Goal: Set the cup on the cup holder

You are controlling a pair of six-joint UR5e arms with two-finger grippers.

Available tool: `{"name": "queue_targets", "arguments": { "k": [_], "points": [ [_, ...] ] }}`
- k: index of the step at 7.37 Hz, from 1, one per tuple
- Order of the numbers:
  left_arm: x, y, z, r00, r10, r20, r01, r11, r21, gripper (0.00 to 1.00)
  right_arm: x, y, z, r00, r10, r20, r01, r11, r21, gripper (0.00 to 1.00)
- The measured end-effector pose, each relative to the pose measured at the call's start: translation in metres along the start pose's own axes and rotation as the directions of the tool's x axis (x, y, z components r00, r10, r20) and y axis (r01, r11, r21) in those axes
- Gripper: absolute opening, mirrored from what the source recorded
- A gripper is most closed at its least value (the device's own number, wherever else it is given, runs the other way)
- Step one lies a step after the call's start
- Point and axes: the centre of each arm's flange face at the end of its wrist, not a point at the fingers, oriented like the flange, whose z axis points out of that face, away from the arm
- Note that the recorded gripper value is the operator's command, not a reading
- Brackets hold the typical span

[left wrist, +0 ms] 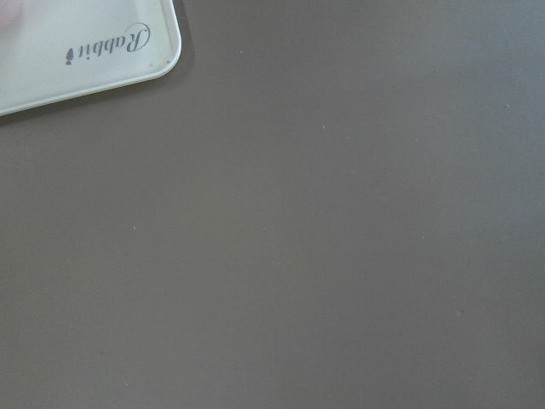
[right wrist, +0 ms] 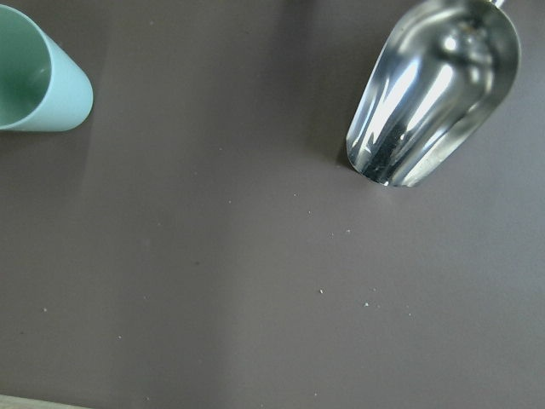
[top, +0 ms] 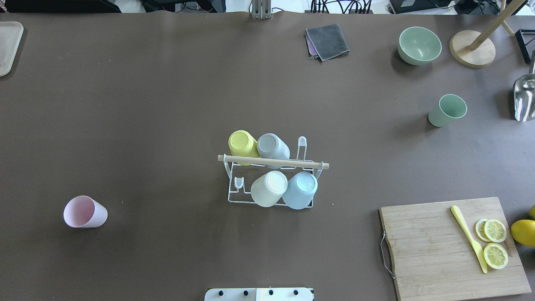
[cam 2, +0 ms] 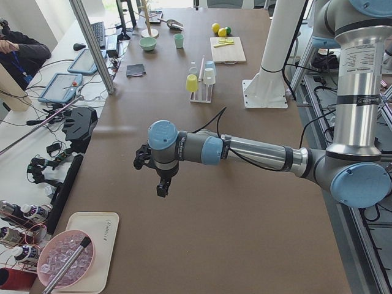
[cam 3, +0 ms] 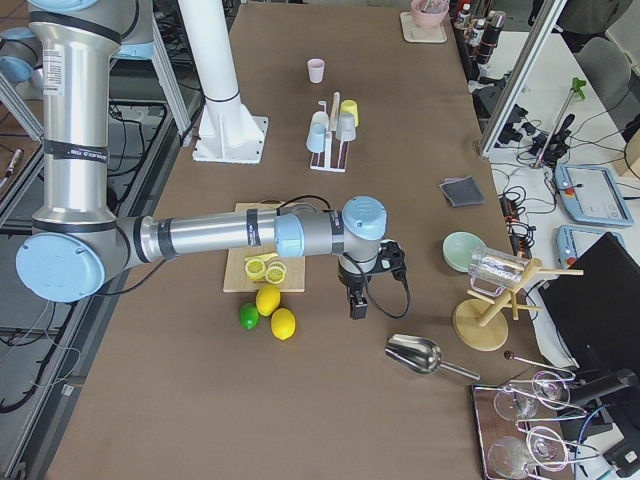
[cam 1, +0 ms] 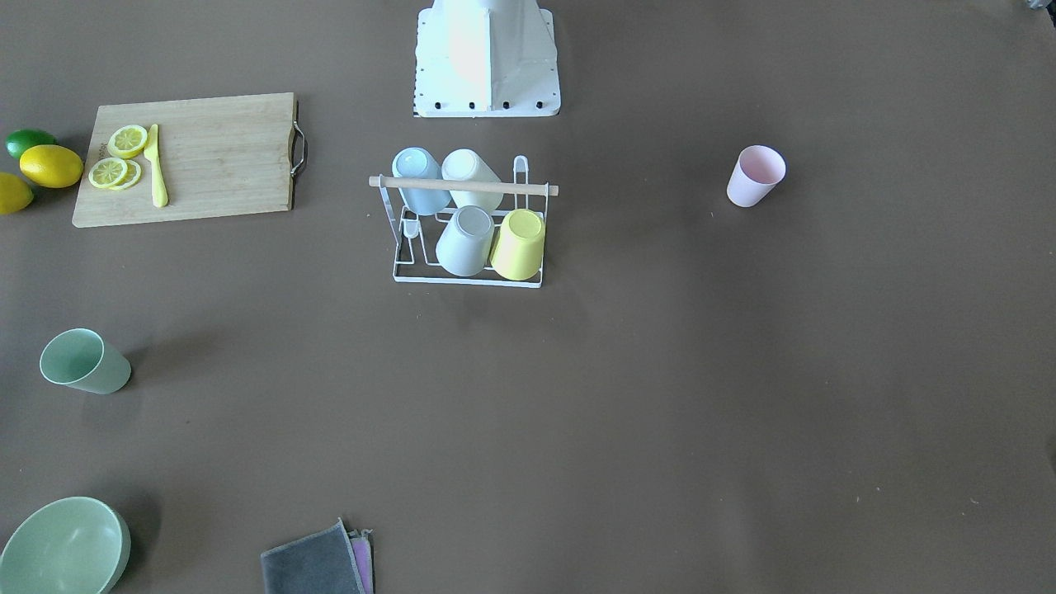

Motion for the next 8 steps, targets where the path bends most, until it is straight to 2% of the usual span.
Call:
{"name": "queue_targets", "arguments": {
  "k": [2,4,6,8],
  "points": [
    [0.036,-0.019,0.005,0.996,0.085,0.028,-0.084,0.996,-0.009,0.99,-0.034,-0.046,0.005,0.999,-0.042,0.028,0.042,0.999,-0.018,1.0],
    [0.07,-0.048,0.005,0.99,0.137,0.021,-0.137,0.99,-0.029,0.99,-0.08,-0.094,0.003,0.996,-0.069,0.051,0.072,0.996,-0.05,1.0],
    [0.112,-0.09,-0.001,0.983,0.185,0.01,-0.183,0.976,-0.123,0.99,-0.117,-0.124,0.009,0.991,-0.119,0.061,0.124,0.99,-0.071,1.0],
    [0.162,-0.121,0.005,0.97,0.243,0.006,-0.236,0.945,-0.225,0.99,-0.148,-0.164,0.017,0.987,-0.149,0.06,0.154,0.983,-0.099,1.0]
  ]
}}
